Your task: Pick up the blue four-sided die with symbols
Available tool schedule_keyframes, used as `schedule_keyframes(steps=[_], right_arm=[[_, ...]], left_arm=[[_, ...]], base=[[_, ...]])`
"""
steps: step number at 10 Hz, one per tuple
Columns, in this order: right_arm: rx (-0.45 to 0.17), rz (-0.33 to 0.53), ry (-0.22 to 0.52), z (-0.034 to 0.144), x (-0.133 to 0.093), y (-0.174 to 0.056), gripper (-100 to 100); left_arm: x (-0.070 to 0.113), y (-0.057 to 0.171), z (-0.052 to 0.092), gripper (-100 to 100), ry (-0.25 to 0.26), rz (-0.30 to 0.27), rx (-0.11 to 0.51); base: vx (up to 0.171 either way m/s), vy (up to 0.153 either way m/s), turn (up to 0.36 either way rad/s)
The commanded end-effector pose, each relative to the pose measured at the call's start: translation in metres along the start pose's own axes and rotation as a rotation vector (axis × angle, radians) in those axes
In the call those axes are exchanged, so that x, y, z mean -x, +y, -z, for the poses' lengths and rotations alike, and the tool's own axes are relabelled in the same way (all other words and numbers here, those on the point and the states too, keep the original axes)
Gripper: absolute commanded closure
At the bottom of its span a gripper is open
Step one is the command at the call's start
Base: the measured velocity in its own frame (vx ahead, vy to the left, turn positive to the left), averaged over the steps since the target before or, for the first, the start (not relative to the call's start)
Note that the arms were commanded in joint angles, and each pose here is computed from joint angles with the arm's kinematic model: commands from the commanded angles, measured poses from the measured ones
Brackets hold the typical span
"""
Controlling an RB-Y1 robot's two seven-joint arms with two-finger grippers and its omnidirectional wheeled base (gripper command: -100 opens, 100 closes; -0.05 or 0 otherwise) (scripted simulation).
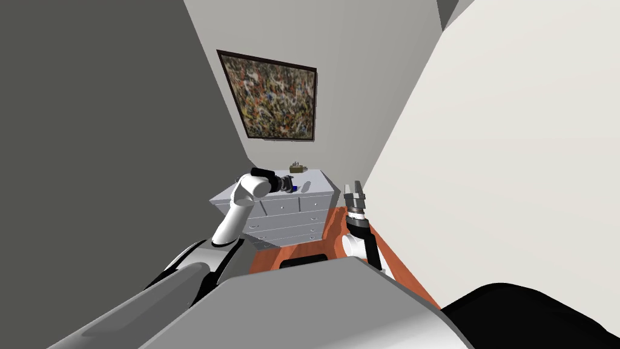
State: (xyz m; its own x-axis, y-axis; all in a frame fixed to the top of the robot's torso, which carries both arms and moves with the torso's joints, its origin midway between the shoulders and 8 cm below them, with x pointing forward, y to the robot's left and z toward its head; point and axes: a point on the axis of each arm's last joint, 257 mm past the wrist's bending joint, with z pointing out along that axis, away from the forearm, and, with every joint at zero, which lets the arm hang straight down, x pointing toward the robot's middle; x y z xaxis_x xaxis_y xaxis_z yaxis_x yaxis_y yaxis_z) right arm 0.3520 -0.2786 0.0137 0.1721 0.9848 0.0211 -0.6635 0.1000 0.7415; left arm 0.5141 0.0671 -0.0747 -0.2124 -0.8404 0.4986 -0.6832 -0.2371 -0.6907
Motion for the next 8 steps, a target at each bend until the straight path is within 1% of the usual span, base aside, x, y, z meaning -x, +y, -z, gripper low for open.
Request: schedule_keyframes(steps=[1,4,5,8], right_arm=[[0.0,0.0,0.0,0.0,0.0,0.0,0],[0.0,0.0,0.0,0.0,0.0,0.0,0],[0.0,0.0,0.0,0.0,0.0,0.0,0],[0.0,0.0,0.0,0.0,0.0,0.0,0]], left_arm=[[0.005,0.005,0.0,-100,-0.026,0.005,0.035],[0.012,0.008,0.004,-100,-0.081,0.015,0.1],[0.017,0.013,0.005,-100,-0.098,0.015,0.12],[0.028,0.017,0.012,-100,-0.164,0.028,0.18]], base=[[0.038,-0.023,-0.014],[0.05,-0.028,-0.021],[0.05,-0.03,-0.014],[0.05,-0.034,-0.026]])
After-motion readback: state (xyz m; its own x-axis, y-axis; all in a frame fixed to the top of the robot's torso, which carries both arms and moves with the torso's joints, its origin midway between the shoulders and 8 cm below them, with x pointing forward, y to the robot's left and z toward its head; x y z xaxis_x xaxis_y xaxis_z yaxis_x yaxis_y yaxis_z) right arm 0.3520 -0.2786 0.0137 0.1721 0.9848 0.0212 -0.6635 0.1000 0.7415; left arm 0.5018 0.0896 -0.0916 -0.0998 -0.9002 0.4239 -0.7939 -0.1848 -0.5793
